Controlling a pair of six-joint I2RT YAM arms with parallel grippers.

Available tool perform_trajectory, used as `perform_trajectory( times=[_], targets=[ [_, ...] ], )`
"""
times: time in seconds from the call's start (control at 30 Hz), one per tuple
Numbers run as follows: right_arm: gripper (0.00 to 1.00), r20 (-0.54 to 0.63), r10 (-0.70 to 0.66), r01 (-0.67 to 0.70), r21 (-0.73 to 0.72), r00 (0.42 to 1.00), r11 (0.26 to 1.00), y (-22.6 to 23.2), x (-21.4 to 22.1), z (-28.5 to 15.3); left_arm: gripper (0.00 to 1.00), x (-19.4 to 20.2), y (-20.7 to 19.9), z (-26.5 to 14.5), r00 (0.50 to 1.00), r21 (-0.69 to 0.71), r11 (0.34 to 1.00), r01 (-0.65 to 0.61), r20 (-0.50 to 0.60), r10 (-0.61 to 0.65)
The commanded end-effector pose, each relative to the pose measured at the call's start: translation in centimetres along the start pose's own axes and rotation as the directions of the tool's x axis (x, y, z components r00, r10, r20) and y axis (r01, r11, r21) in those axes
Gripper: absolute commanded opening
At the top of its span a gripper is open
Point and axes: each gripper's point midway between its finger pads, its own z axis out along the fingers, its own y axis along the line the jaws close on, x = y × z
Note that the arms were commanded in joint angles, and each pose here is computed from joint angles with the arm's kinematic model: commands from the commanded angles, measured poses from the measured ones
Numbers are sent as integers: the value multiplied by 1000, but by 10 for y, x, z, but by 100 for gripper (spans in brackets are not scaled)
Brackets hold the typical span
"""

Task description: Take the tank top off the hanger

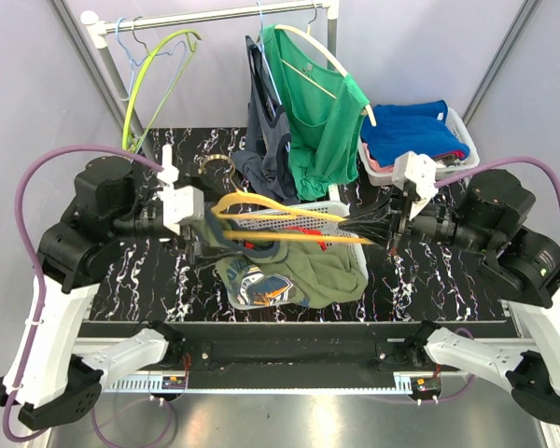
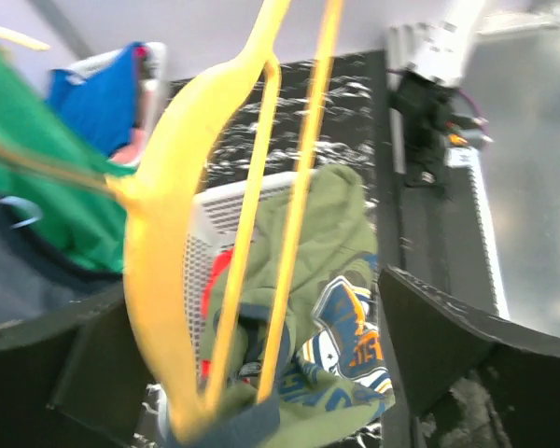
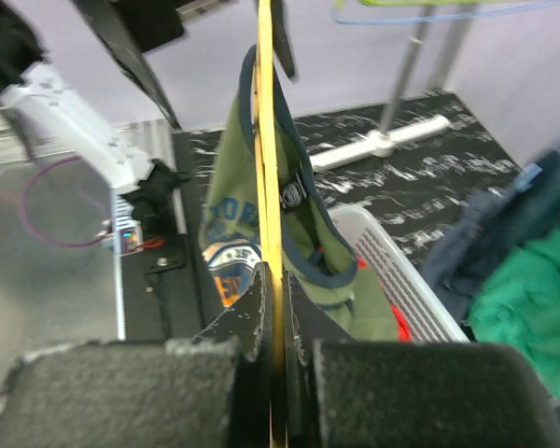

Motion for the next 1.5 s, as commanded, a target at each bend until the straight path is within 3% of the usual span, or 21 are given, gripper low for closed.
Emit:
perform_trajectory(
  times=[0.0, 0.27, 0.43, 0.6, 0.87, 0.97, 1.0, 1.03, 1.07, 1.1, 1.23, 1.3, 1.37, 1.47],
  targets=[
    [0, 22, -33, 28, 171, 999, 985, -20, -9, -21, 99, -26, 17, -13, 992, -136, 984, -112, 47, 119],
    [0, -6, -35, 36, 265, 999, 963, -20, -9, -54, 99, -1, 9, -18, 992, -167, 978, -127, 5, 130],
    [0, 23, -30, 22, 280, 999, 960, -16, -12, -63, 99, 24, 29, -19, 994, -285, 952, -111, -45, 103],
    [0, 41, -20, 8, 272, 999, 962, -14, -18, -63, 99, 63, 58, -19, 998, -479, 878, 26, -33, -48],
    [0, 70, -29, 10, 259, 997, 966, -10, -28, -65, 95, 73, 67, 1, 983, -451, 876, 171, 20, -181],
    [0, 74, -27, 6, 268, 997, 964, -11, -29, -66, 80, 66, 67, 4, 983, -426, 887, 180, 35, -182],
    [0, 75, -28, 6, 272, 997, 962, -11, -29, -67, 72, 63, 63, 6, 982, -400, 897, 188, 44, -186],
    [0, 73, -28, 7, 275, 997, 961, -12, -29, -66, 55, 62, 62, 8, 980, -391, 899, 196, 49, -192],
    [0, 78, -29, 7, 275, 997, 961, -12, -30, -67, 50, 63, 61, 9, 978, -383, 901, 204, 50, -201],
    [0, 79, -30, 7, 274, 996, 962, -12, -30, -66, 47, 63, 61, 10, 977, -379, 901, 213, 55, -207],
    [0, 81, -33, 10, 274, 996, 962, -14, -32, -63, 55, 61, 59, 12, 973, -363, 903, 229, 68, -219],
    [0, 78, -31, 9, 270, 996, 963, -15, -32, -60, 34, 59, 60, 13, 973, -362, 903, 232, 74, -220],
    [0, 76, -29, 9, 263, 997, 965, -16, -32, -58, 4, 59, 64, 13, 972, -375, 897, 236, 76, -224],
    [0, 78, -31, 9, 270, 996, 963, -17, -32, -57, 0, 58, 66, 13, 973, -380, 896, 230, 80, -216]
  ],
)
